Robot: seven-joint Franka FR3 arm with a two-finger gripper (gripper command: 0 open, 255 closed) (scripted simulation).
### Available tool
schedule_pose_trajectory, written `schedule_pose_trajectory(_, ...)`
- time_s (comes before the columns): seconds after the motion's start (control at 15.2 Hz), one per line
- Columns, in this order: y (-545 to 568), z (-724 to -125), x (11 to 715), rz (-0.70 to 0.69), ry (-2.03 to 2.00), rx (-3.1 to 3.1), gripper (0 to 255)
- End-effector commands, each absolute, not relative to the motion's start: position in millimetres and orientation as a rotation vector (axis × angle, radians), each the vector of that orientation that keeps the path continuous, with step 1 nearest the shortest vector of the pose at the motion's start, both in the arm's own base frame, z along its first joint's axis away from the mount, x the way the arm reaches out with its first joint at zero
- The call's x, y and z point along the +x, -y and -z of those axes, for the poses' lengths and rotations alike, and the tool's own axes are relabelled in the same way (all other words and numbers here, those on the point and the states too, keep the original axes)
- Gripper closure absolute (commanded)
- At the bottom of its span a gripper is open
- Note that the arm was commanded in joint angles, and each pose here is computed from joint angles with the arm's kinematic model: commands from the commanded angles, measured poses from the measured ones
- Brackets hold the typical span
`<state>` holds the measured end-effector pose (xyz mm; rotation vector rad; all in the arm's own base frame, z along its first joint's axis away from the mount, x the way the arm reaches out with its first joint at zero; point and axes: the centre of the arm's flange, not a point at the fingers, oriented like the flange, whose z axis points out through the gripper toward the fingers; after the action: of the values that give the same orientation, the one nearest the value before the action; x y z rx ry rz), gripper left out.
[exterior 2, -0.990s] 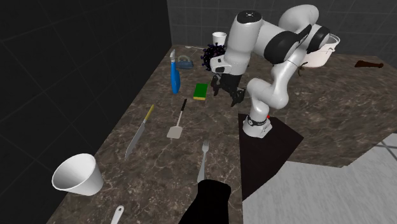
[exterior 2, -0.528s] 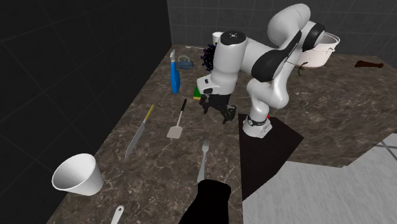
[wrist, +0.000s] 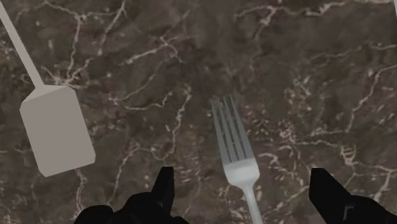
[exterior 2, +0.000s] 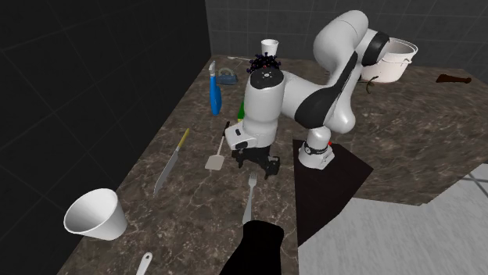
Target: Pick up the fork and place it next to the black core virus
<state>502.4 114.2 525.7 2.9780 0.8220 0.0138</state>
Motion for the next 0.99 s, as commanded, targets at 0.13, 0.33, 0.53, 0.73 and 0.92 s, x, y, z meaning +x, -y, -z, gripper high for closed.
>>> schedule_pose_trajectory(0.13,-132.4,-509.5,523.9,-0.015,-0.880,2.975,0)
schedule_pose_trajectory(0.33,-131.8,-493.7,524.3,-0.015,-0.880,2.975,0)
schedule_pose_trajectory(0.53,-131.1,-474.9,524.7,-0.015,-0.880,2.975,0)
schedule_pose_trajectory(0.73,-131.1,-474.9,524.7,-0.015,-0.880,2.975,0)
schedule_pose_trajectory(0.92,-131.1,-474.9,524.7,-0.015,-0.880,2.975,0)
